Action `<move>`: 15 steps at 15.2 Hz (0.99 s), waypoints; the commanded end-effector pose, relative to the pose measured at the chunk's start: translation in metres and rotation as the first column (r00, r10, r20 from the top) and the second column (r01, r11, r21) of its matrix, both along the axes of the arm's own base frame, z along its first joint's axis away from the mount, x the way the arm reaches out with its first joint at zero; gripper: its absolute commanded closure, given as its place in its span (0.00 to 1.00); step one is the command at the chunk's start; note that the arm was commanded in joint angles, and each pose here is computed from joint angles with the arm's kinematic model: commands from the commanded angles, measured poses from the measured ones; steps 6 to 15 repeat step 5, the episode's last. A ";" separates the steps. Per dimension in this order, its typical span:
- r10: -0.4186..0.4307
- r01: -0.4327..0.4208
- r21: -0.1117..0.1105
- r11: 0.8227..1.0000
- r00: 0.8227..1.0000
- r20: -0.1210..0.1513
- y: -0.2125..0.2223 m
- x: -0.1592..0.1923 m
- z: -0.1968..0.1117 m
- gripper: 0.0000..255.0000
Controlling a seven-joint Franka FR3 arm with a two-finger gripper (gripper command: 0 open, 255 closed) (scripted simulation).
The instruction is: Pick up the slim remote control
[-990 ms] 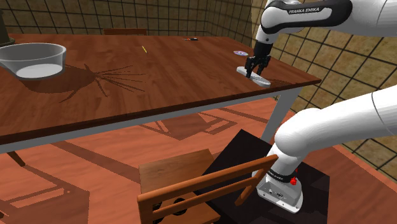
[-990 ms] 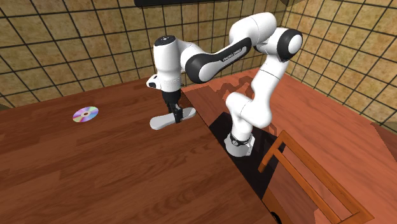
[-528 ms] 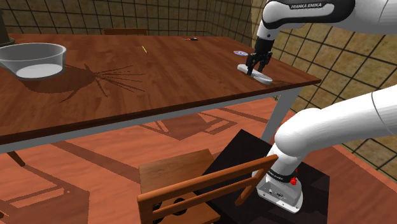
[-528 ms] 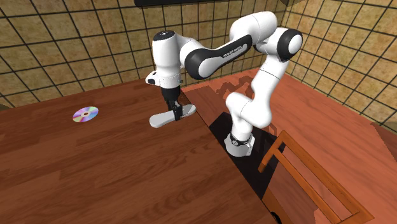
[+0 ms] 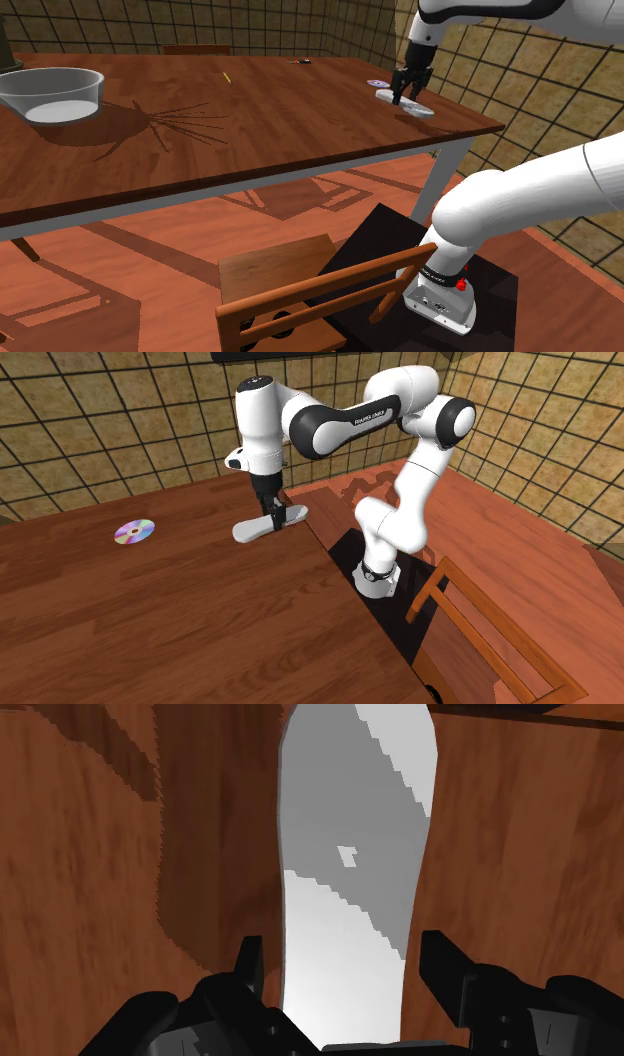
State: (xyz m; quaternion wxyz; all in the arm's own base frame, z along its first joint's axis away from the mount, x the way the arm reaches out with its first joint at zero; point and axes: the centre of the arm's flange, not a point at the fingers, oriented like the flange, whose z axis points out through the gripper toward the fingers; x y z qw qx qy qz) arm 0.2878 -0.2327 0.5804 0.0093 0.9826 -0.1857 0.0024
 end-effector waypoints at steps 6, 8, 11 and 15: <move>0.000 0.000 0.000 1.000 1.000 0.000 -0.001 0.000 0.021 1.00; 0.000 0.000 0.000 1.000 1.000 0.000 -0.001 0.000 0.021 1.00; 0.000 0.000 0.000 1.000 1.000 0.000 -0.001 0.000 0.021 1.00; 0.000 0.000 0.000 1.000 1.000 0.000 -0.001 0.000 0.021 1.00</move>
